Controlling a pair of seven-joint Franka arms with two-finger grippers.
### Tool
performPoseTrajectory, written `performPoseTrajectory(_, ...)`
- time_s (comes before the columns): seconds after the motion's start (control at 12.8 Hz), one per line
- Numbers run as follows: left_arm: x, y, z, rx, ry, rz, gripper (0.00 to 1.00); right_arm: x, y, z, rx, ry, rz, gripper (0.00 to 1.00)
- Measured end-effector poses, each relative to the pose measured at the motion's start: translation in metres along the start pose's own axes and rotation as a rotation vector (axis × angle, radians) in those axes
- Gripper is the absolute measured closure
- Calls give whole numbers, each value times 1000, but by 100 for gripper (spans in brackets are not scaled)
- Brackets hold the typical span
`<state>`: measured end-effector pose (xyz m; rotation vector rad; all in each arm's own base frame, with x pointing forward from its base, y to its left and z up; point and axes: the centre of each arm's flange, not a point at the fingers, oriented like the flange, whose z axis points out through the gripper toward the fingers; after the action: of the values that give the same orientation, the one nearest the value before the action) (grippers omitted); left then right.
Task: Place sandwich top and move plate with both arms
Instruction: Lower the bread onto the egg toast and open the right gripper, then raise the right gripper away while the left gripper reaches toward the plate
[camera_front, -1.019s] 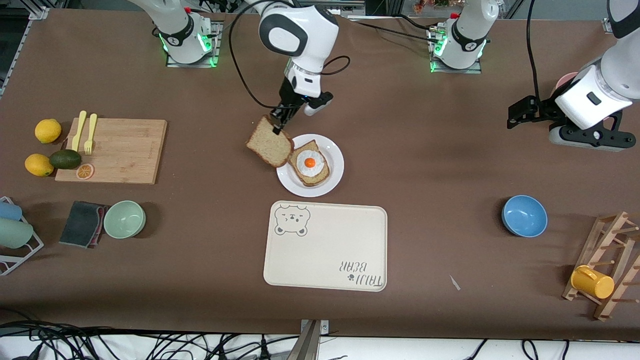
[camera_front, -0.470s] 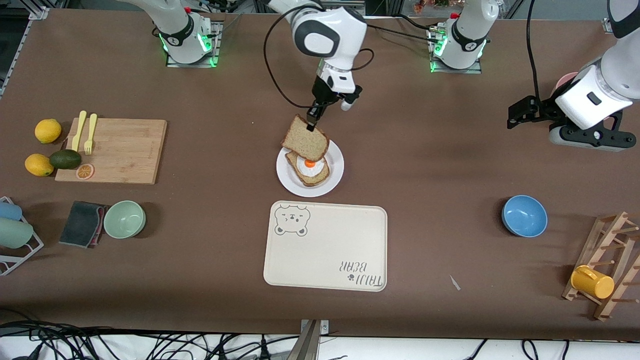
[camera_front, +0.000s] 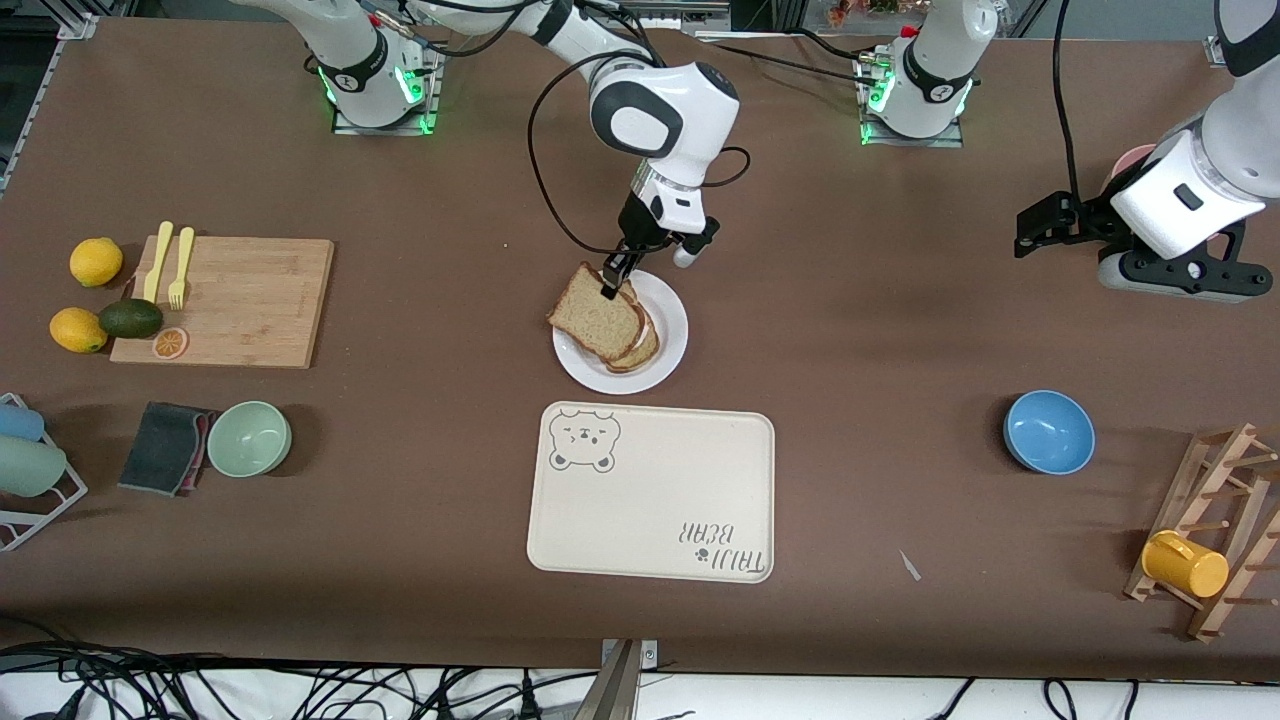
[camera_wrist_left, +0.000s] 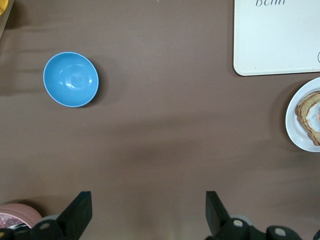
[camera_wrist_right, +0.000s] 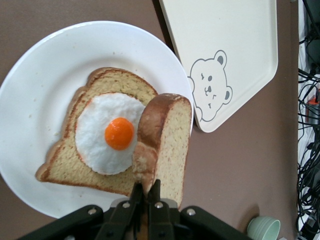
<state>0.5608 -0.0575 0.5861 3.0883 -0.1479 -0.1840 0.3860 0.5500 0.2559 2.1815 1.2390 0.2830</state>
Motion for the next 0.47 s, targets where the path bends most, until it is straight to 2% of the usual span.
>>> performPoseTrajectory(0.24, 0, 0, 0, 0, -1, 0, 0, 15, -8, -6, 6, 21, 8, 93)
performPoseTrajectory(0.47, 0, 0, 0, 0, -1, -1, 0, 25, -14, 1, 11, 19, 12, 93)
